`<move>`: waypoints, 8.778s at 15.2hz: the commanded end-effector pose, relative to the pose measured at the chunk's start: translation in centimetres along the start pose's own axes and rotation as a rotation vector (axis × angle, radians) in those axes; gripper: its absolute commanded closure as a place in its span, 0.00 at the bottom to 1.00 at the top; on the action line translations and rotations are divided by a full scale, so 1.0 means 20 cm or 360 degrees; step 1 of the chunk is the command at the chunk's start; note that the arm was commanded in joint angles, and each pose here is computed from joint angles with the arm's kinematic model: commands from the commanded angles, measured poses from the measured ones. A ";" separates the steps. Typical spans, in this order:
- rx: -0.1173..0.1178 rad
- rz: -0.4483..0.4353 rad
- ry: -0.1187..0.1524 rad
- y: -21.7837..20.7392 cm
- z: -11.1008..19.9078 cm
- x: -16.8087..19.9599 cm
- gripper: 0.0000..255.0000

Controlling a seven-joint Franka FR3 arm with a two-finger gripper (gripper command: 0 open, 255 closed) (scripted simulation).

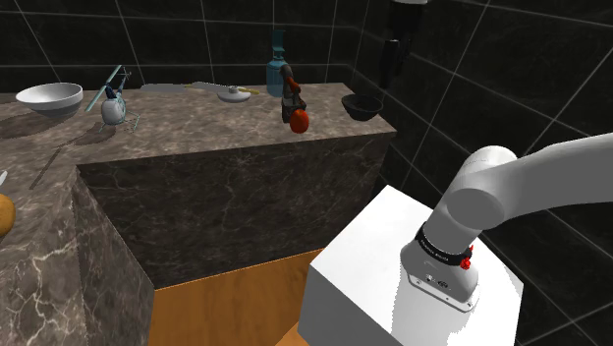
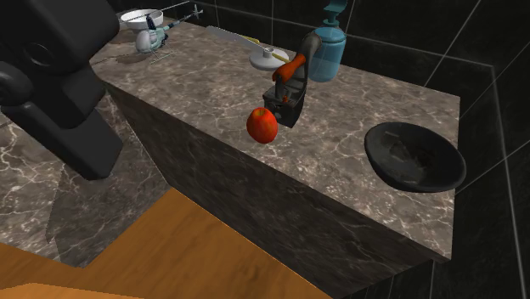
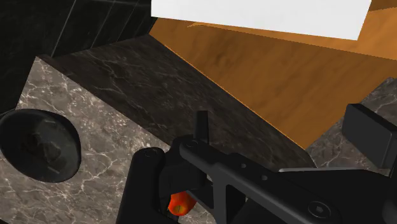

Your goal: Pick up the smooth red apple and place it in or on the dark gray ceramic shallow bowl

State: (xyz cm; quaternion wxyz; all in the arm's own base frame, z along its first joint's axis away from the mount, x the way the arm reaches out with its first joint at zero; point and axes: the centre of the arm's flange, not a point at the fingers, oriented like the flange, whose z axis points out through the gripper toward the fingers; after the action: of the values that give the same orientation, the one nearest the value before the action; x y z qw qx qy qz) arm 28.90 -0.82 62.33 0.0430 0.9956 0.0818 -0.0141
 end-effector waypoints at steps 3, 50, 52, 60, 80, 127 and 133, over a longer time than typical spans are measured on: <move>0.0015 0.0030 0.0003 0.04 0.07 0.11 0.00; 0.0246 0.0472 0.0049 0.72 1.34 1.62 1.00; 0.0246 0.0472 0.0049 0.72 1.34 1.62 1.00; 0.0246 0.0472 0.0049 0.73 1.31 1.62 1.00; 0.0246 0.0472 0.0049 0.77 0.79 1.60 1.00; 0.0246 0.0472 0.0049 2.32 0.92 0.86 1.00; 0.0246 0.0472 0.0049 2.31 1.07 0.86 1.00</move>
State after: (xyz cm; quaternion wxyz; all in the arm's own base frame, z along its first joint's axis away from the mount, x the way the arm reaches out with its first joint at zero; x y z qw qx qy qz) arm 53.00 -45.36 44.70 -0.0335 0.9972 -0.0666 0.0013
